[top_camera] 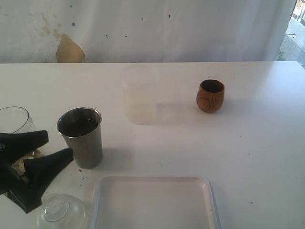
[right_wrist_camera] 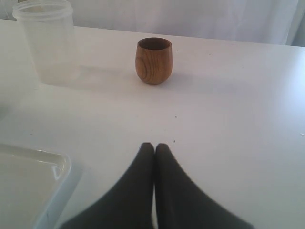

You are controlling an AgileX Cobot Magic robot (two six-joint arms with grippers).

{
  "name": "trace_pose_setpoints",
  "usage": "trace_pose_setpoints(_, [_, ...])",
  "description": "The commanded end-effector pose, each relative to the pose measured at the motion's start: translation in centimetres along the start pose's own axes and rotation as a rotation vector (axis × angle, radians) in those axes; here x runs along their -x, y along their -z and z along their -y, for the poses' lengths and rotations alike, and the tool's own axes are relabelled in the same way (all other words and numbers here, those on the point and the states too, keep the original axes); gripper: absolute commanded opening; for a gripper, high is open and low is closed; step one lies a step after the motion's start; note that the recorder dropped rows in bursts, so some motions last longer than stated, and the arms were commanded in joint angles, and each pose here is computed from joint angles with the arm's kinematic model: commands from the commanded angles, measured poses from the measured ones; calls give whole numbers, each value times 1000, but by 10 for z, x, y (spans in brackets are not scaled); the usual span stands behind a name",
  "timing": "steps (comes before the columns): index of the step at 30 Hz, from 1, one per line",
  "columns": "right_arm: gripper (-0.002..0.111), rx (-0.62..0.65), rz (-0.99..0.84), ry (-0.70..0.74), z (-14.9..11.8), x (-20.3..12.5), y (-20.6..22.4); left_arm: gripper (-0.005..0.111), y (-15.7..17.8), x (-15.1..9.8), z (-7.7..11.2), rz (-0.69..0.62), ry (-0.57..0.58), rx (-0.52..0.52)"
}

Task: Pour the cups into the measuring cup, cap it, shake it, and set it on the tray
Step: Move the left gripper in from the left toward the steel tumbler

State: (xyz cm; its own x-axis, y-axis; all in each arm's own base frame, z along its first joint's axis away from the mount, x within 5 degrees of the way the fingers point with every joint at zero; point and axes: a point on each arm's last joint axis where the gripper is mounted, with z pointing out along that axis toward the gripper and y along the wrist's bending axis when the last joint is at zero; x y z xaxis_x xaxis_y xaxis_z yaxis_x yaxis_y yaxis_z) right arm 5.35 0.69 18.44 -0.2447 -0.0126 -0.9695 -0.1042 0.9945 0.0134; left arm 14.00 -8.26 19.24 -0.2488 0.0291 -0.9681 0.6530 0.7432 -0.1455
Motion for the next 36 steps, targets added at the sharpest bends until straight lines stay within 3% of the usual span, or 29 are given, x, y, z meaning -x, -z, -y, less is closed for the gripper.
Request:
trace_pose_setpoints(1, [0, -8, -1, 3, 1, -2, 0, 69, -16, -7, 0, -55, -40, -58])
trace_pose_setpoints(8, [0, -8, -1, 3, 1, -2, 0, 69, -26, -12, -10, -86, -76, -5])
trace_pose_setpoints(18, [0, -8, -1, 3, 1, -2, 0, 69, -27, -12, -6, -84, -96, -51])
trace_pose_setpoints(20, [0, -8, -1, 3, 1, -2, 0, 77, -27, -11, -8, -70, -89, -32])
trace_pose_setpoints(23, [0, -8, -1, 3, 1, -2, 0, 103, -28, -10, -10, -67, -73, -2])
trace_pose_setpoints(30, [0, -8, -1, 3, 1, -2, 0, 105, -28, -9, -10, -56, -61, -5])
trace_pose_setpoints(34, [0, -8, -1, 3, 1, -2, 0, 105, -27, -2, -3, 21, -42, -76])
trace_pose_setpoints(36, [0, -8, -1, 3, 1, -2, 0, 105, -27, -4, -6, 3, -39, -41])
